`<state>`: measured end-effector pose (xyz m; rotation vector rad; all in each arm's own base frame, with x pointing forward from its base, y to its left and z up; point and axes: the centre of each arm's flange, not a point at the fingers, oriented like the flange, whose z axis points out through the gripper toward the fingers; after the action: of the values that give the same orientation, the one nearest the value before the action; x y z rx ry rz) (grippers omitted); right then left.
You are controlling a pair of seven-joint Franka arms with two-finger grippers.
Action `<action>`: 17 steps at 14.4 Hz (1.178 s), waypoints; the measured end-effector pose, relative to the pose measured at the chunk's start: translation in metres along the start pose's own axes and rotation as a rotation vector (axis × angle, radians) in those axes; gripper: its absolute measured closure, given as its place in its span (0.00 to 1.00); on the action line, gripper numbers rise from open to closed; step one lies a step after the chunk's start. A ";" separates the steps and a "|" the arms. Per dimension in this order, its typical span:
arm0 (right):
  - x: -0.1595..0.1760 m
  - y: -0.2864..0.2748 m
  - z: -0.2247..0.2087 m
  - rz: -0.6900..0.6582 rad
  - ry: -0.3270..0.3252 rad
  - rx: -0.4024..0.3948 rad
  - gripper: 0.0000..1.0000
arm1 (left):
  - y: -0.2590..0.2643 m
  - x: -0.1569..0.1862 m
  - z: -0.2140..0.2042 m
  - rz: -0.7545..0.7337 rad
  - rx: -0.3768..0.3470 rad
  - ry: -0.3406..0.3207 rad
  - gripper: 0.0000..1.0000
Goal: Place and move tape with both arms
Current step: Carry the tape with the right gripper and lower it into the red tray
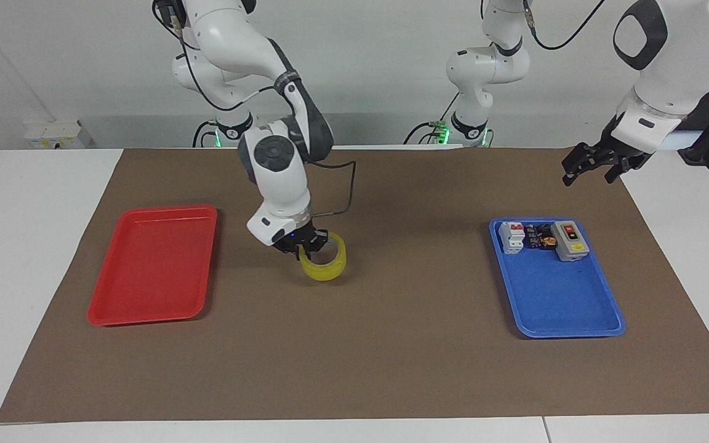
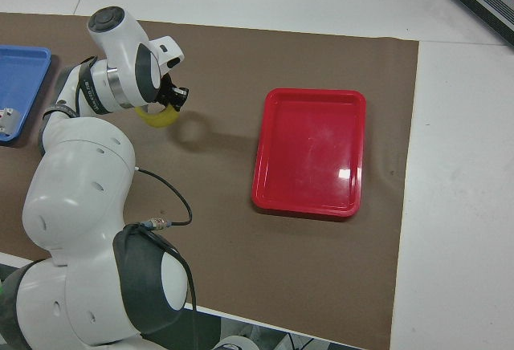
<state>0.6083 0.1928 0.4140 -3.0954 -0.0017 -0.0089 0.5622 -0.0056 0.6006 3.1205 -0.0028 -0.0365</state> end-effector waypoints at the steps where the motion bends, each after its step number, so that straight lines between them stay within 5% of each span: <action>1: 0.006 0.039 -0.023 -0.019 -0.006 -0.001 0.79 | 0.000 0.001 -0.001 0.000 0.000 0.012 0.00; 4: 0.012 0.167 -0.059 -0.081 -0.008 0.000 0.79 | 0.000 0.002 -0.001 0.000 0.000 0.017 0.00; 8: 0.004 0.283 -0.050 -0.075 -0.026 -0.002 0.79 | 0.000 0.002 0.000 0.000 0.000 0.016 0.00; 17: -0.022 0.321 0.041 -0.036 0.005 -0.047 0.79 | -0.002 0.001 -0.004 -0.004 0.000 0.026 0.00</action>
<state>0.5874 -0.1260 0.3579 -3.1417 -0.0574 -0.0175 0.5629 -0.0031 0.6042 3.1206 0.0045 0.0041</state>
